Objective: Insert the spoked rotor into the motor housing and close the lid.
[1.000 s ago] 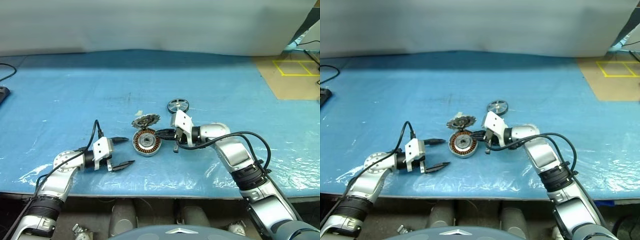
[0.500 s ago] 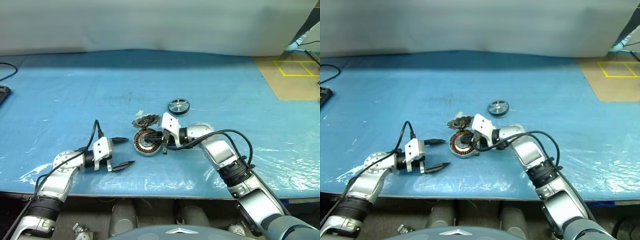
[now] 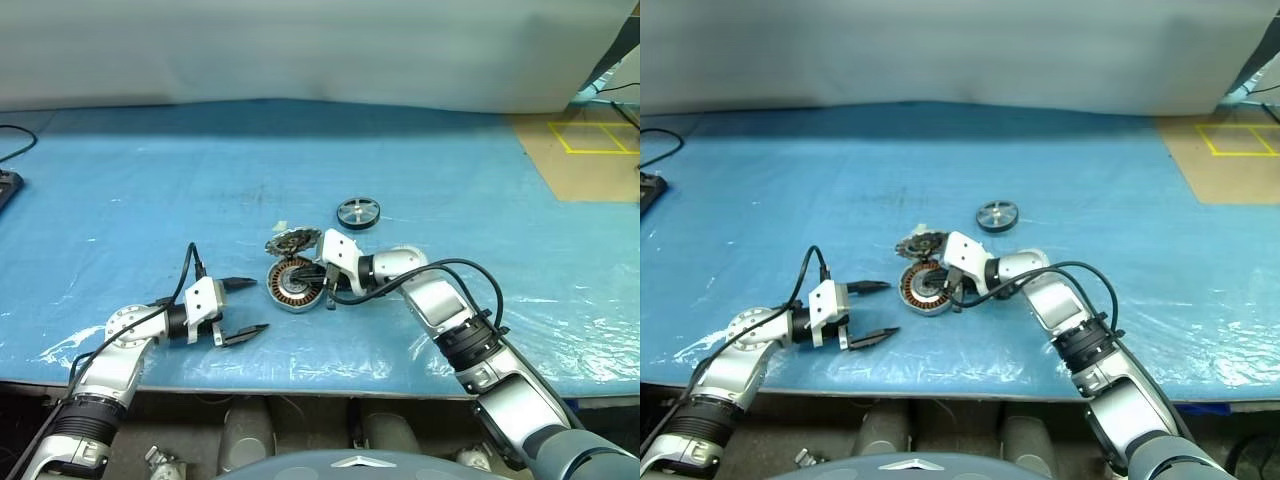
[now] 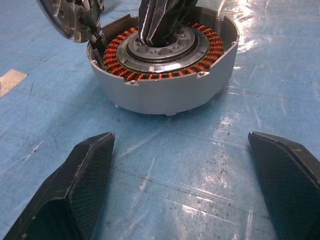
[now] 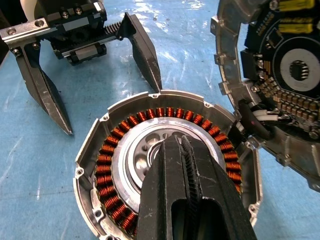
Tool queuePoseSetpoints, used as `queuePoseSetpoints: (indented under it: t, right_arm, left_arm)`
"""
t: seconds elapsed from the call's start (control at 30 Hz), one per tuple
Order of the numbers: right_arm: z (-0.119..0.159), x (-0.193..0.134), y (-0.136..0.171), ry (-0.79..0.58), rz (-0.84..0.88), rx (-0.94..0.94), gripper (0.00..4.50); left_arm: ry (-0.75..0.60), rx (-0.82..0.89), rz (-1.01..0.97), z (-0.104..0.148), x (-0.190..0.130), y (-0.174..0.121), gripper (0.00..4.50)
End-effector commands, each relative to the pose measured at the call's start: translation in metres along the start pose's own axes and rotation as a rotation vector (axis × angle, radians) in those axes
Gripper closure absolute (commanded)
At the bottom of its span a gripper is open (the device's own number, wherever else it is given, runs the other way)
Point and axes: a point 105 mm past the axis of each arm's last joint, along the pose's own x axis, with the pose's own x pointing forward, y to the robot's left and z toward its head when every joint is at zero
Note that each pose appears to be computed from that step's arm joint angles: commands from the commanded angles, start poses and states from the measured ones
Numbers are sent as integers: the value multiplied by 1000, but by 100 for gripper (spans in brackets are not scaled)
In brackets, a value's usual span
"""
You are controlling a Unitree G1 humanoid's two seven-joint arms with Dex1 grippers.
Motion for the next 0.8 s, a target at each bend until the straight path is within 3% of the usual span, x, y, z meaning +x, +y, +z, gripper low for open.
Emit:
queuePoseSetpoints:
  t: [0.03, 0.13, 0.37, 0.47, 0.6, 0.8]
  right_arm:
    - [21, -14, -2, -91, -22, 7, 449]
    - [29, -28, -4, -131, -59, 34, 449]
    - [15, -71, -21, -70, -221, 76, 449]
    - [3, -100, -50, 2, -369, 67, 387]
    - [0, -126, -85, 61, -499, 16, 259]
    - [1, -136, -119, 112, -527, -15, 259]
  left_arm:
    - [-23, 22, 6, 4, -3, 4, 0]
    - [-22, 19, 4, 1, -3, 4, 0]
    - [-41, 6, 10, -1, -2, 3, 0]
    - [-44, 3, 15, -3, 0, 2, 0]
    - [-49, 2, 12, -4, 4, 1, 0]
    - [-54, 7, 11, -6, 8, 4, 0]
